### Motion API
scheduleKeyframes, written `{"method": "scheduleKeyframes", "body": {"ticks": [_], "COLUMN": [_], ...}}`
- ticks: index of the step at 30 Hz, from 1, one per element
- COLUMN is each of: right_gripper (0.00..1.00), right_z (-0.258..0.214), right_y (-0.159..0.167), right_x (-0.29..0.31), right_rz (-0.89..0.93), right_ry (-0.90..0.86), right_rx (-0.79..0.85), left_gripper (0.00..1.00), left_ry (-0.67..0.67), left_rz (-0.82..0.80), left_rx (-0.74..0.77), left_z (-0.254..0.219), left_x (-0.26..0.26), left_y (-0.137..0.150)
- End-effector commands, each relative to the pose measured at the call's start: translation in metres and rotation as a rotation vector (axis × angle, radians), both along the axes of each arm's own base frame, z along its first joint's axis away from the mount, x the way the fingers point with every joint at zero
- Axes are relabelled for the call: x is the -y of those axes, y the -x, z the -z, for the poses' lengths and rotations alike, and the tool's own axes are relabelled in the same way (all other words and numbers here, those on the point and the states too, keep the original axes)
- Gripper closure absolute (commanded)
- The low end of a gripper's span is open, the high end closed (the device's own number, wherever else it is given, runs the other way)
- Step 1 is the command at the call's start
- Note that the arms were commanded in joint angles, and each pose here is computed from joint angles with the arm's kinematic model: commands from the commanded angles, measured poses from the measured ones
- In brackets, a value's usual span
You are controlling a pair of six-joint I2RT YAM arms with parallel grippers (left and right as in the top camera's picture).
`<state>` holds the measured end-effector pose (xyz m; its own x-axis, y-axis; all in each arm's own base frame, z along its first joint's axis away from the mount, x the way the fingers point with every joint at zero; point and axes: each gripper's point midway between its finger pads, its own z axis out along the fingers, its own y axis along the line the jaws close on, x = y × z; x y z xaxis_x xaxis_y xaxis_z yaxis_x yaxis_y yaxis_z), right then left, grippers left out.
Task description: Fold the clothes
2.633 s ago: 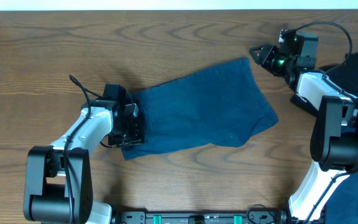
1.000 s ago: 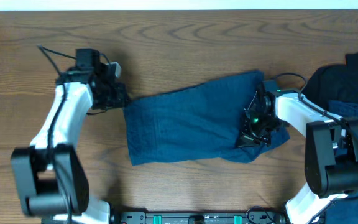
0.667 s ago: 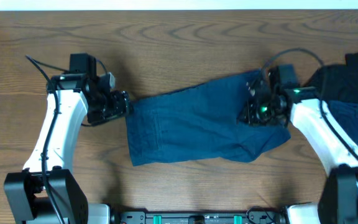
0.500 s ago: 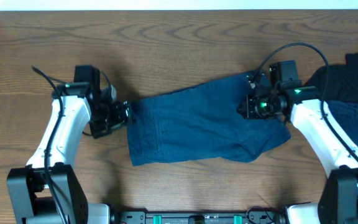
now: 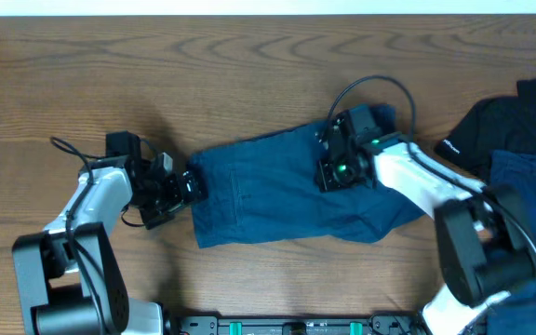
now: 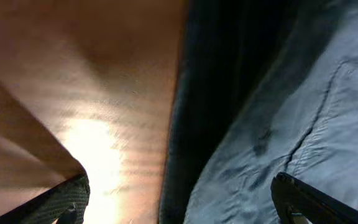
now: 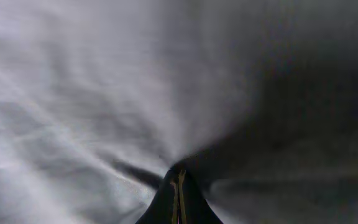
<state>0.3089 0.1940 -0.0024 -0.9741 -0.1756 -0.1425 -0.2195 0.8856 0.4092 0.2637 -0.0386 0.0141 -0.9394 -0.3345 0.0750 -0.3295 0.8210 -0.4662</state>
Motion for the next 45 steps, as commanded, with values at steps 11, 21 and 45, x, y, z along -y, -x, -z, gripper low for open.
{"method": "scheduleKeyframes", "body": {"ticks": [11, 21, 45], "right_gripper": [0.99, 0.99, 0.99], "right_z": [0.027, 0.027, -0.127], "right_y": [0.005, 0.006, -0.034], "right_x": [0.004, 0.004, 0.018], "right_rz": [0.025, 0.025, 0.147], "right_ry": [0.046, 0.046, -0.082], "right_rx": [-0.06, -0.061, 0.287], "left_gripper": [0.34, 0.73, 0.94], "left_ry": [0.08, 0.068, -0.553], "left_rz": [0.096, 0.119, 0.193], "left_rx": [-0.178, -0.197, -0.085], "left_z": [0.062, 0.077, -0.192], "left_x": [0.031, 0.053, -0.062], "left_y": [0.025, 0.025, -0.03]}}
